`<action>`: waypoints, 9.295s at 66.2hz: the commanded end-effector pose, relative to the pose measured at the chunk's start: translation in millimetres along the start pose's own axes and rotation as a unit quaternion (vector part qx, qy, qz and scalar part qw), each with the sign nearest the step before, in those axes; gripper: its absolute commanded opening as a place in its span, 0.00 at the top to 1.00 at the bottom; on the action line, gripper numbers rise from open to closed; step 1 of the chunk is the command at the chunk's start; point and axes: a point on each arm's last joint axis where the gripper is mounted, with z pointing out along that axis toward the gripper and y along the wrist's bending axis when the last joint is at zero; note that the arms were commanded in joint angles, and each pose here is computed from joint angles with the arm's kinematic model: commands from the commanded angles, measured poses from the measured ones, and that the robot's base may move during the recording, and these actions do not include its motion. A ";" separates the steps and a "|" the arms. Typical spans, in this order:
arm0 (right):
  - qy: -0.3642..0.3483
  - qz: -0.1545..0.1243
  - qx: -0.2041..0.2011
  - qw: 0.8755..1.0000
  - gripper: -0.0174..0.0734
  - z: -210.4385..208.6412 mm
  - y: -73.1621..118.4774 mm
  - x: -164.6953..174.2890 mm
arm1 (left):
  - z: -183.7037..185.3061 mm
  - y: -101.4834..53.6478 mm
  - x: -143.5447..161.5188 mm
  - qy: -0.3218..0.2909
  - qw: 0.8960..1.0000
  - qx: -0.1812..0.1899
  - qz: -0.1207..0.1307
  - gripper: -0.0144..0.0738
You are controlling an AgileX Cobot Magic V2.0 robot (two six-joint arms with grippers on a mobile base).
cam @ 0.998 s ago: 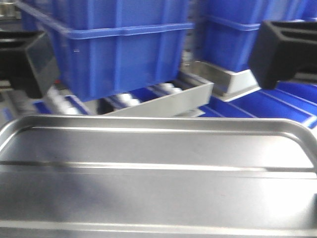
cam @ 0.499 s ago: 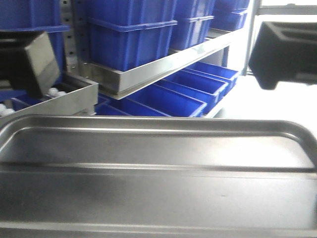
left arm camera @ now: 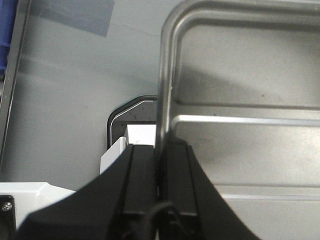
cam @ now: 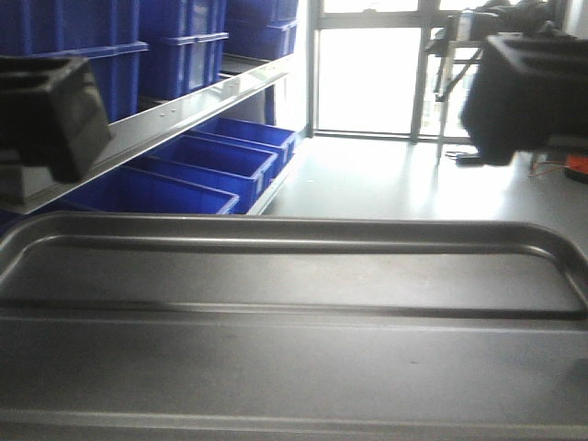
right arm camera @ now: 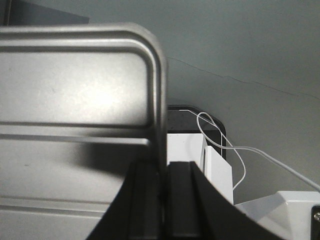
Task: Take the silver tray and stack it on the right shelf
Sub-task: 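Hold the tray level in both grippers while the base drives to another shelf, then lower the held tray onto the silver tray on the shelf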
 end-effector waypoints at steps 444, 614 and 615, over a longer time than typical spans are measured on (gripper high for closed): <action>0.001 -0.004 0.100 0.995 0.73 -11.3 -20.9 -1.3 | -12.0 15.9 1.5 0.006 0.998 -0.066 -0.002 0.95; -0.159 -0.062 -0.020 0.985 0.73 51.4 42.0 -152.2 | 33.0 64.9 -122.0 -0.118 0.992 0.046 0.021 0.95; -0.160 -0.064 -0.020 0.985 0.73 53.4 43.1 -155.2 | 35.9 65.3 -124.2 -0.119 0.992 0.046 0.020 0.95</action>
